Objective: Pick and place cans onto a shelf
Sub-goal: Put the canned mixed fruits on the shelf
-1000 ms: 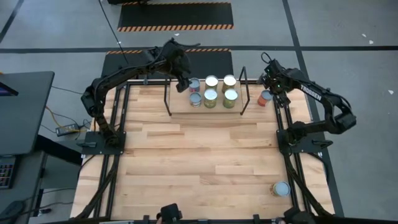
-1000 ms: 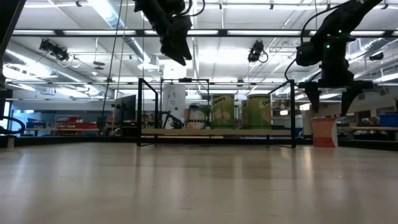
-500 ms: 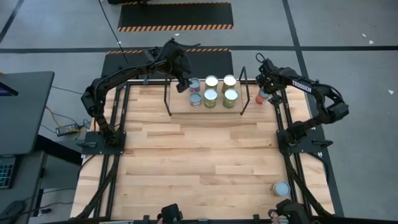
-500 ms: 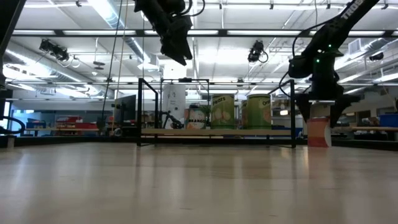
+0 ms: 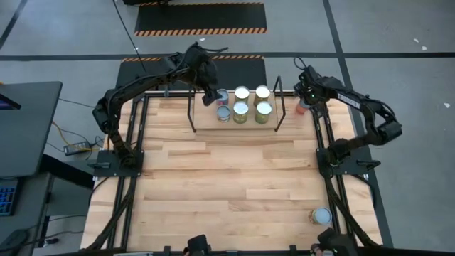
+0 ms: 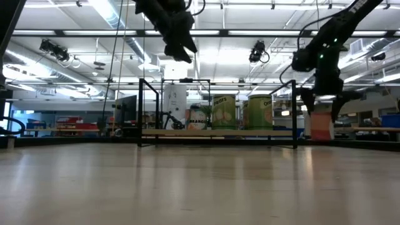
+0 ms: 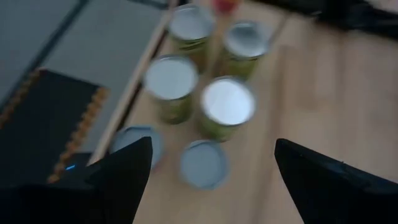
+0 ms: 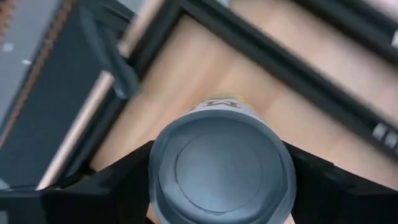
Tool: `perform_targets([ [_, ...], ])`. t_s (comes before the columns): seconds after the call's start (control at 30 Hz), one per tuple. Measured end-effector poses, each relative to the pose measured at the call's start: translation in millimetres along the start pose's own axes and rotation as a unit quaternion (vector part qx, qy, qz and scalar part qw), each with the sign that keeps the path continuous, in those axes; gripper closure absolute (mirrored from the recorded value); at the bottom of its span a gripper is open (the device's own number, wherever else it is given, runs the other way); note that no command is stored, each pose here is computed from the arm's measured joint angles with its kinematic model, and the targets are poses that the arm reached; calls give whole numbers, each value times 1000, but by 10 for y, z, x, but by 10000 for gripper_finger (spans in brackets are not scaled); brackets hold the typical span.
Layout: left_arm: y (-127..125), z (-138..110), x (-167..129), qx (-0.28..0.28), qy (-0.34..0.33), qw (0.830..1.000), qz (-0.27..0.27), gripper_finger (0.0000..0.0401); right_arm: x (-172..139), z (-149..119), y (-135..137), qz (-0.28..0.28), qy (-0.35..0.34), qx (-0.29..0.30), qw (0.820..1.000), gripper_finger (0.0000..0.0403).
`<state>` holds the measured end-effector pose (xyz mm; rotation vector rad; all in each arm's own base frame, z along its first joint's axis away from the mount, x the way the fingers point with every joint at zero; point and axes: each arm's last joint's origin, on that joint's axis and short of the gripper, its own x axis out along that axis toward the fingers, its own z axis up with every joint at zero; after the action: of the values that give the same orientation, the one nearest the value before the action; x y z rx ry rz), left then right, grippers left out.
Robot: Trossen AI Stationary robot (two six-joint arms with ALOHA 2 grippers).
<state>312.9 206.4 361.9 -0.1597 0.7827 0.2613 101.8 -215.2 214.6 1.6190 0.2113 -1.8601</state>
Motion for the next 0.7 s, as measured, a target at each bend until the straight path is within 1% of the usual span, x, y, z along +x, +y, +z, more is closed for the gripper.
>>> perform_targets([
  [0.07, 9, -1, -5, -3, -5, 1000, -20, 55, -136, 24, -28, 25, -21, -30, 999, 104],
  [0.13, 20, 3, -9, -6, -9, 1000, -22, 55, -305, 52, -72, 57, -40, -68, 995, 100],
  [0.2, 26, 18, -10, -14, -17, 999, -26, 55, -487, 48, -130, 92, -53, -114, 988, 99],
  [0.27, 25, 46, -13, -25, -33, 998, -39, 55, -669, 13, -189, 133, -58, -183, 972, 101],
  [0.33, 18, 79, -15, -38, -50, 997, -52, 55, -876, -38, -244, 174, -62, -237, 954, 104],
  [0.4, 13, 99, -15, -49, -59, 995, -56, 55, -1077, -105, -294, 219, -62, -284, 931, 105],
  [0.5, -11, 104, -10, -69, -58, 994, -61, 55, -1371, -218, -366, 280, -49, -353, 891, 105],
  [0.6, -31, 114, -106, -112, -64, 989, -76, 55, -1663, -318, -437, 323, -43, -417, 848, 105],
  [0.63, -57, 133, -163, -122, -74, 986, -83, 55, -1752, -351, -451, 336, -44, -440, 832, 105],
  [0.7, -117, 155, -285, -136, -86, 983, -92, 55, -1928, -430, -464, 367, -46, -495, 786, 105],
])
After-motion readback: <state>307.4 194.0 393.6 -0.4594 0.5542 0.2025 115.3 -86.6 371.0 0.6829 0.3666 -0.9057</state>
